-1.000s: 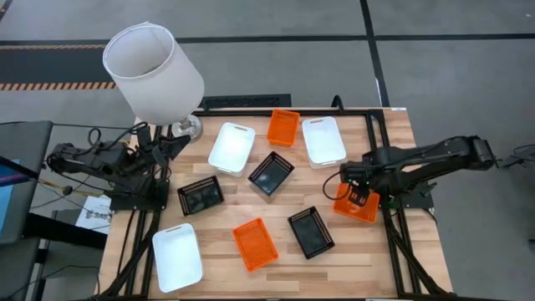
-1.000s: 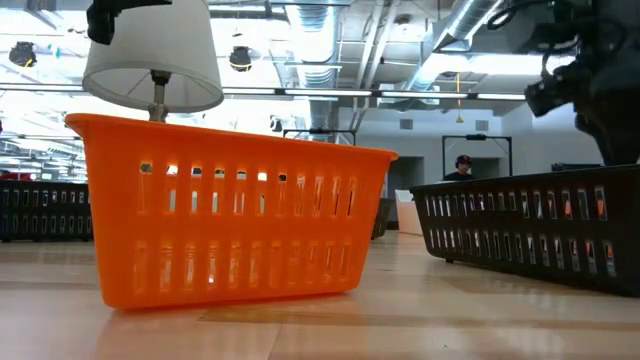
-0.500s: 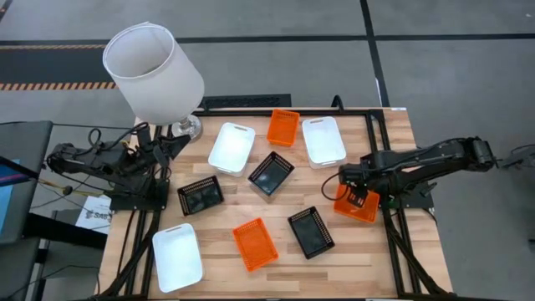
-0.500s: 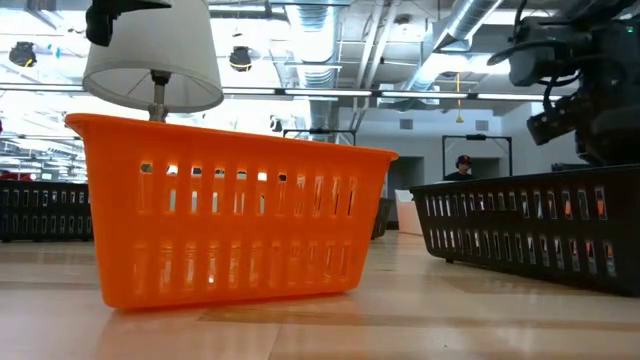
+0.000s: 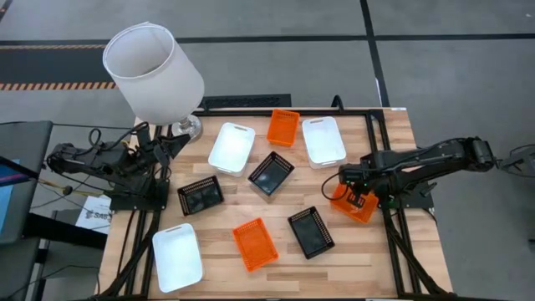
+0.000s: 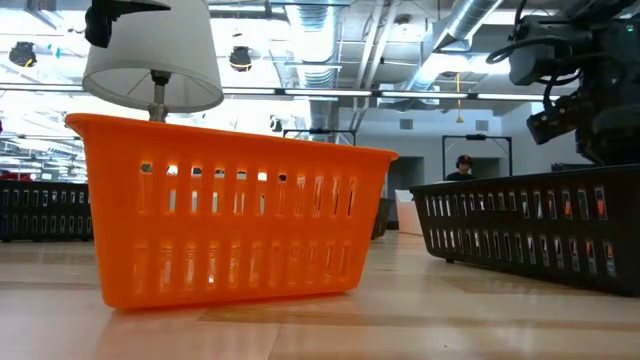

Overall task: Stack baskets by color
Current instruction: Stack the middle orange bin on the top orange bin

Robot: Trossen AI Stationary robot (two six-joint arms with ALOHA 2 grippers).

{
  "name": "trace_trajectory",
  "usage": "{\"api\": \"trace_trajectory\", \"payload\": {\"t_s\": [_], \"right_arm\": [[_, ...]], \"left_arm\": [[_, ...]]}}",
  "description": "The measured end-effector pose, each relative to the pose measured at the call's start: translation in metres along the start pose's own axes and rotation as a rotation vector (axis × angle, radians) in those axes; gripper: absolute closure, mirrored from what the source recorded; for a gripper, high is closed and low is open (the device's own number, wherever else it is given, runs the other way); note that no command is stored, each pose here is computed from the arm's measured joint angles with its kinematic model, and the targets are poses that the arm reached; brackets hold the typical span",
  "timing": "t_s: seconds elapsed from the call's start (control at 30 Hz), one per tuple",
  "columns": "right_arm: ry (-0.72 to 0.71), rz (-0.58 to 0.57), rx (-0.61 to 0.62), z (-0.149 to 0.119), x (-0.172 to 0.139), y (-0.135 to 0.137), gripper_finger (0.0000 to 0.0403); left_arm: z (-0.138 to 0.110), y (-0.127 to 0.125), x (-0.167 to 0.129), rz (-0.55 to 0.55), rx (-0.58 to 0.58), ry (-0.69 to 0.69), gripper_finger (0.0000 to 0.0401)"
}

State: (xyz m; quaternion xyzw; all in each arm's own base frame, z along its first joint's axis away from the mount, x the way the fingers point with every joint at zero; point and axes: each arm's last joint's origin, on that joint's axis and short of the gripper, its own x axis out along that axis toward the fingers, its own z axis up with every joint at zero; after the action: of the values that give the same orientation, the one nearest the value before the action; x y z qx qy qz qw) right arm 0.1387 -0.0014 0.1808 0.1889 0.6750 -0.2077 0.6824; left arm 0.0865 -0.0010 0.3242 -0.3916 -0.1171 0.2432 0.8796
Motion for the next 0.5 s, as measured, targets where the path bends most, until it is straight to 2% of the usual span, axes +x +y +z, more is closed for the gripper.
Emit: {"api": "trace_trajectory", "payload": {"t_s": [0.27,0.5], "right_arm": [[-0.018,0.013,0.086,0.003,-0.007,0.002,0.0396],[-0.112,0.079,0.101,0.017,-0.048,0.01,0.04]], "left_arm": [[0.0,0.0,0.0,0.0,-0.001,0.0,0.023],[0.0,0.0,0.0,0.0,-0.002,0.0,0.023]]}}
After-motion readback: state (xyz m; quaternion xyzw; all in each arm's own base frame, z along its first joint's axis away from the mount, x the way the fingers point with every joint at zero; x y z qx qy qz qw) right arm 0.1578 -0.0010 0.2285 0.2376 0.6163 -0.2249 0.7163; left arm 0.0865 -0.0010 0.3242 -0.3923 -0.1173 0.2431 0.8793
